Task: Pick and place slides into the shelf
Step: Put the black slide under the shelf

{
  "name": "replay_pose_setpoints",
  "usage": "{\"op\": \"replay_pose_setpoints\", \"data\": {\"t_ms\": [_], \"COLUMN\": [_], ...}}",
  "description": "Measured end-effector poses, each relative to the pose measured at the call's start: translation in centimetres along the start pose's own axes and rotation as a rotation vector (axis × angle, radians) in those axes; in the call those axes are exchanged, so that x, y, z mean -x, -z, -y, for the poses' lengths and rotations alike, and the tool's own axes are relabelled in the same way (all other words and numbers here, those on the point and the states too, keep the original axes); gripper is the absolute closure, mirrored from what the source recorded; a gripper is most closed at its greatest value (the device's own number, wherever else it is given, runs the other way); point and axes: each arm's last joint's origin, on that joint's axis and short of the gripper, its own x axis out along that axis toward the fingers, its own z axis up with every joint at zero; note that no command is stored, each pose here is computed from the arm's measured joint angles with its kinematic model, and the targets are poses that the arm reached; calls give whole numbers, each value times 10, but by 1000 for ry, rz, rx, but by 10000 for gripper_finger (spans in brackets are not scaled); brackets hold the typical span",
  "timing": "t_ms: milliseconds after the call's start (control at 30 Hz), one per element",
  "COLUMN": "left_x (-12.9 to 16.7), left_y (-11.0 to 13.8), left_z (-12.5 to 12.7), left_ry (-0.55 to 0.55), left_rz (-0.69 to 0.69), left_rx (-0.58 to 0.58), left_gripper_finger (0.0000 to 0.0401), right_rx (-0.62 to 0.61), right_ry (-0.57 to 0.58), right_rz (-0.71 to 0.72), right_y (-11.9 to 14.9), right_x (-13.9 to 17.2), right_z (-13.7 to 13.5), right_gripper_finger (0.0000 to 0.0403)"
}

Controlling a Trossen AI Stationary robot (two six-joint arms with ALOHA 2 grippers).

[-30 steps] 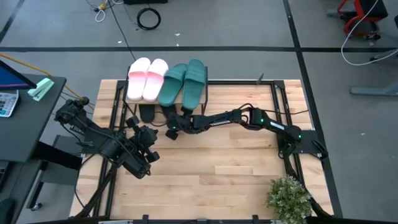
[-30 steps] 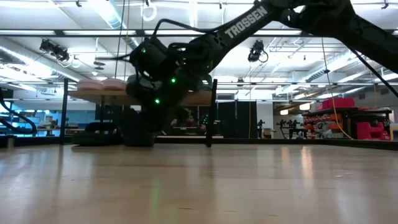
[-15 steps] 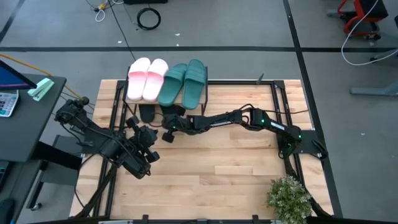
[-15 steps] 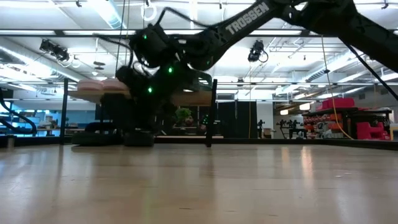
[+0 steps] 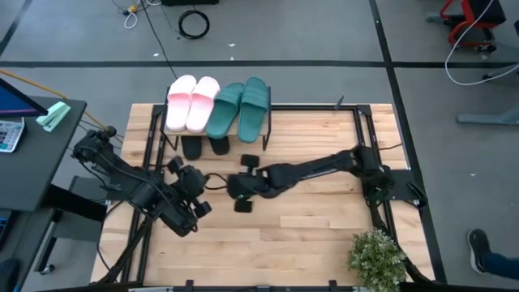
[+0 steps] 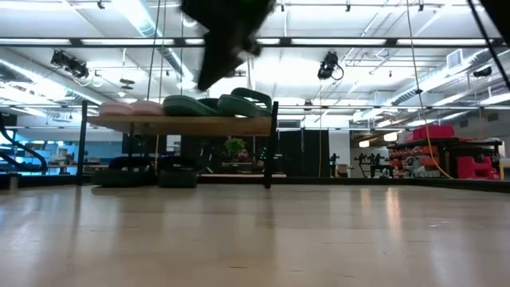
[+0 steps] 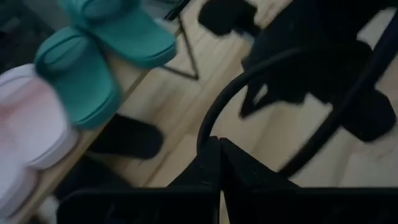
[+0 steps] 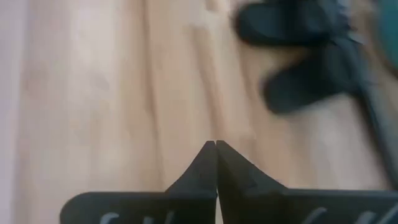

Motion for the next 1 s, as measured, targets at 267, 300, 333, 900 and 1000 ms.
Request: {"op": "replay_pose_setpoints", "data": {"t_ms": [267,300,333,900,1000], "left_x": [-18,-23,-29,-107,-93], "left_y": [-1,-1,0,-5,-14], "left_z": [43,49,56,102,101], "left_ry": [77,76,69,22,37], "left_rz": [33,35,37,3,75], "left_rx": [-104,-121,-128,-53,-87], "left_gripper_finger": [397,396,395,395,397], "right_rx": [35,23,6,30,-8], "right_ry": [221,263,297,447,403], "right_rz": [-262,-284,-294,-374,-425], "right_y": [42,47,50,76,82], "right_x": [61,68,76,93,96], "right_z": [-26,-27,-28,-35,-27], "right_gripper_finger": [403,403,403,401,401]}}
